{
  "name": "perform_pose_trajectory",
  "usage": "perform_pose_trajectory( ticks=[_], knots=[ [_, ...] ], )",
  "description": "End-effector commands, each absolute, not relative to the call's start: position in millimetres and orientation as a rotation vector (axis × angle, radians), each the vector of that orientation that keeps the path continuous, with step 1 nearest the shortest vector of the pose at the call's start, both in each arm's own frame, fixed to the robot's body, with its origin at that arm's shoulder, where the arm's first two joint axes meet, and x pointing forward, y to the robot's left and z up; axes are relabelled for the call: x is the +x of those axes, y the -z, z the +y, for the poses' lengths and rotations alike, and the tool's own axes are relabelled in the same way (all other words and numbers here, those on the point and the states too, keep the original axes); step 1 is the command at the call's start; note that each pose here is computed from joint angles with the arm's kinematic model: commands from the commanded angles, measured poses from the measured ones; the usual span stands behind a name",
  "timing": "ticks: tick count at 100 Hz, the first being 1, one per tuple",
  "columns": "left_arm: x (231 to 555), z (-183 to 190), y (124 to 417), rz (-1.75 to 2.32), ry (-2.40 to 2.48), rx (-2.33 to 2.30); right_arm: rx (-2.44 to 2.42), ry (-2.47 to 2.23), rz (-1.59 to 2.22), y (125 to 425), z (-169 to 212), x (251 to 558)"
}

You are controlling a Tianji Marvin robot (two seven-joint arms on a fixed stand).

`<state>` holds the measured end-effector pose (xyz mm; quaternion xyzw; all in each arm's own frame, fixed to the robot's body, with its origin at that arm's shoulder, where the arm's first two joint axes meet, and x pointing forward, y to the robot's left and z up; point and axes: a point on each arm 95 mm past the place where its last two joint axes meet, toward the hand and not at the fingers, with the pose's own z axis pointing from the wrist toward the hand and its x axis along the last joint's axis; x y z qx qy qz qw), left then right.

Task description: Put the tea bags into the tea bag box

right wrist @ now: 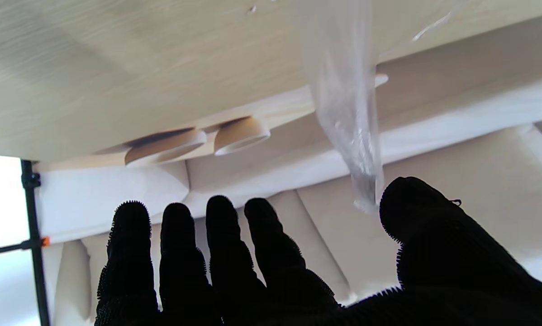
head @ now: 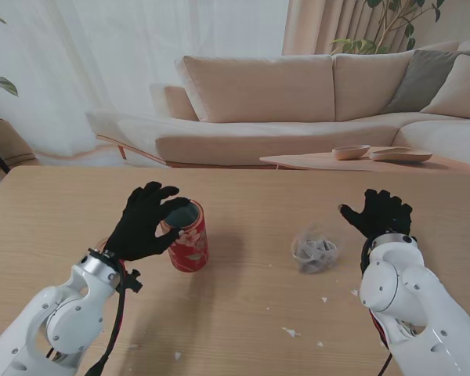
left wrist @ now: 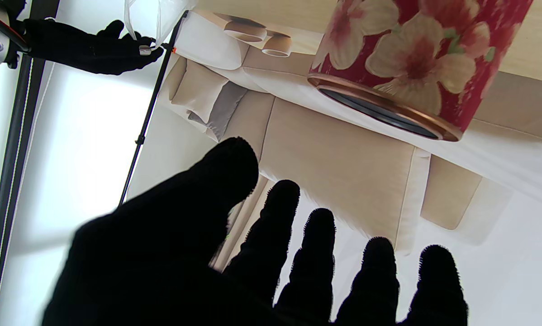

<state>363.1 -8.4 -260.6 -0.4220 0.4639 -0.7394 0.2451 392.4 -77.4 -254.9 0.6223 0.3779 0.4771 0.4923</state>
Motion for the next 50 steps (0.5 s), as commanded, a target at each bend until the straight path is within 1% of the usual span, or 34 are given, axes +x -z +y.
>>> perform_pose_trajectory(
  ticks=[1,24,50],
  knots=[
    [361,-12,259,1.281,2.017,-1.152,1.526,-1.161,0.897,259,-76,388],
    [358,-8,259,1.280,2.000,-1.153,1.447,-1.305,0.789,249,-69,378],
    [356,8,259,1.247,1.963,-1.168,1.388,-1.624,0.845,238,-31,363]
  ],
)
